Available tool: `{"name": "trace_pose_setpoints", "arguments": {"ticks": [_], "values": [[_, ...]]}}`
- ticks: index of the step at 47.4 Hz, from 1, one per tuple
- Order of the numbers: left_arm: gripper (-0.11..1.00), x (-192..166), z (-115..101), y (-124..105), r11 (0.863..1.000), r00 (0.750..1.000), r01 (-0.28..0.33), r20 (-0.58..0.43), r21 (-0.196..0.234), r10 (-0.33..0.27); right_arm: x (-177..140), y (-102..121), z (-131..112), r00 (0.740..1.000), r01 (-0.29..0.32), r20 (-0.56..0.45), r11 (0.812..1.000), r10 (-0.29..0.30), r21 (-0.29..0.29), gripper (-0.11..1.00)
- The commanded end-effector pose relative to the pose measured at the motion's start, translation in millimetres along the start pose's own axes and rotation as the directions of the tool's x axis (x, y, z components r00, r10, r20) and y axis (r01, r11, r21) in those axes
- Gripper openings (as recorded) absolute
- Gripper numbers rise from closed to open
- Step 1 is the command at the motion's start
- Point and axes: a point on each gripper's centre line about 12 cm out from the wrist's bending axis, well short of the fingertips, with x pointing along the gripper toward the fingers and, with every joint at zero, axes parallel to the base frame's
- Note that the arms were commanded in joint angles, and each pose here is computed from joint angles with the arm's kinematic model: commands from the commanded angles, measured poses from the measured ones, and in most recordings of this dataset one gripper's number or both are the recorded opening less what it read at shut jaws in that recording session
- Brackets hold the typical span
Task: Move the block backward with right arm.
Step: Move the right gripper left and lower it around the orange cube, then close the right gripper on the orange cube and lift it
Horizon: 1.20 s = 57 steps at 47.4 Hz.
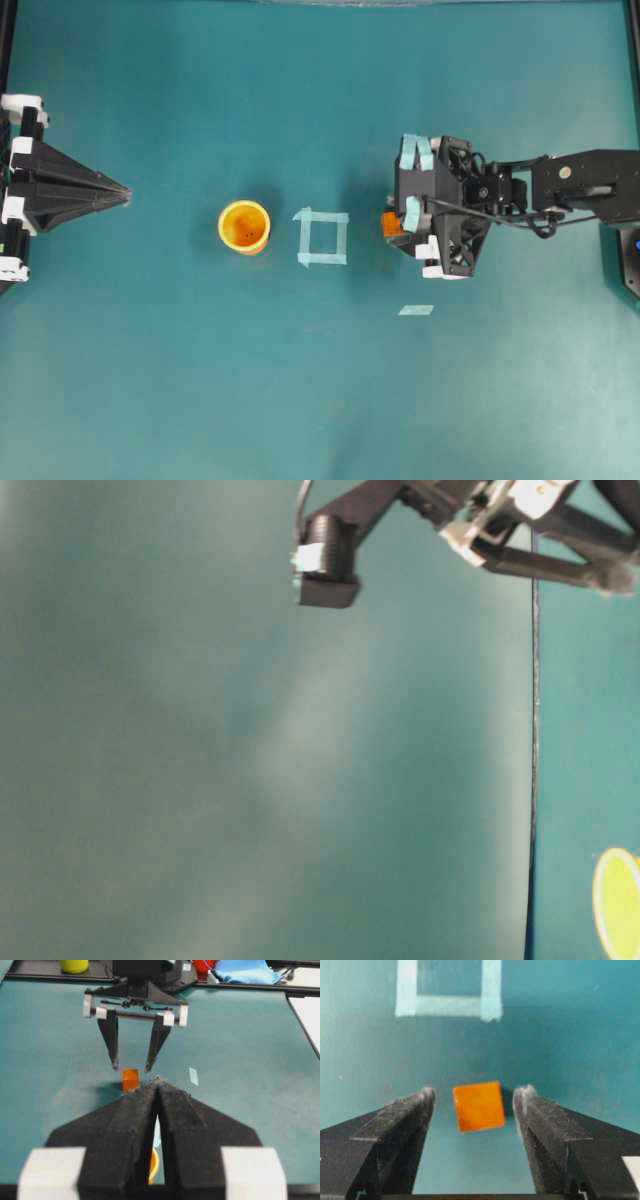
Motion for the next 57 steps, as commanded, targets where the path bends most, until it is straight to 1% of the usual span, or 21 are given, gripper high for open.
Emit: {"name": "trace_pose_setpoints", "arguments": {"ticks": [1,14,24,29,36,43,54,57], "values": [[0.02,2.4,12.3,-0.5,1.0,1.0,0.001,0.031,0.003,-0.001,0.3,0.8,4.5,1.0,-0.002,0.015,1.0,0.002,-0.004,0.65],[0.02,2.5,12.4,-0.8,1.0,1.0,0.003,0.028,0.003,-0.003,10.5,1.3,-2.1,1.0,-0.004,-0.006,1.0,0.004,-0.005,0.65],[0.02,2.2,11.0,-0.4,1.0,1.0,0.001,0.018,0.003,-0.001,10.9,-0.8,-2.5,1.0,0.0,-0.011,1.0,0.0,0.001,0.64],[0.02,2.3,11.1,-0.4,1.0,1.0,0.001,0.015,0.003,-0.001,10.9,-0.9,-1.3,1.0,0.001,-0.008,1.0,-0.001,0.001,0.56],[0.02,2.0,10.4,-0.7,1.0,1.0,0.002,0.009,0.003,-0.002,9.9,-1.1,1.9,1.0,0.001,-0.009,1.0,-0.001,0.004,0.43],[0.02,1.6,11.3,-0.7,1.0,1.0,0.002,0.011,0.003,-0.002,1.8,-2.2,14.1,1.0,0.004,-0.011,1.0,-0.004,0.008,0.41],[0.02,1.6,12.0,-0.7,1.0,1.0,0.002,0.012,0.003,-0.002,-32.0,-5.0,48.1,1.0,0.012,-0.002,1.0,-0.012,0.016,0.41],[0.02,1.7,12.6,-0.8,1.0,1.0,0.002,0.014,0.003,-0.002,-40.5,-5.4,54.8,1.0,0.012,0.001,1.0,-0.012,0.025,0.41]]}}
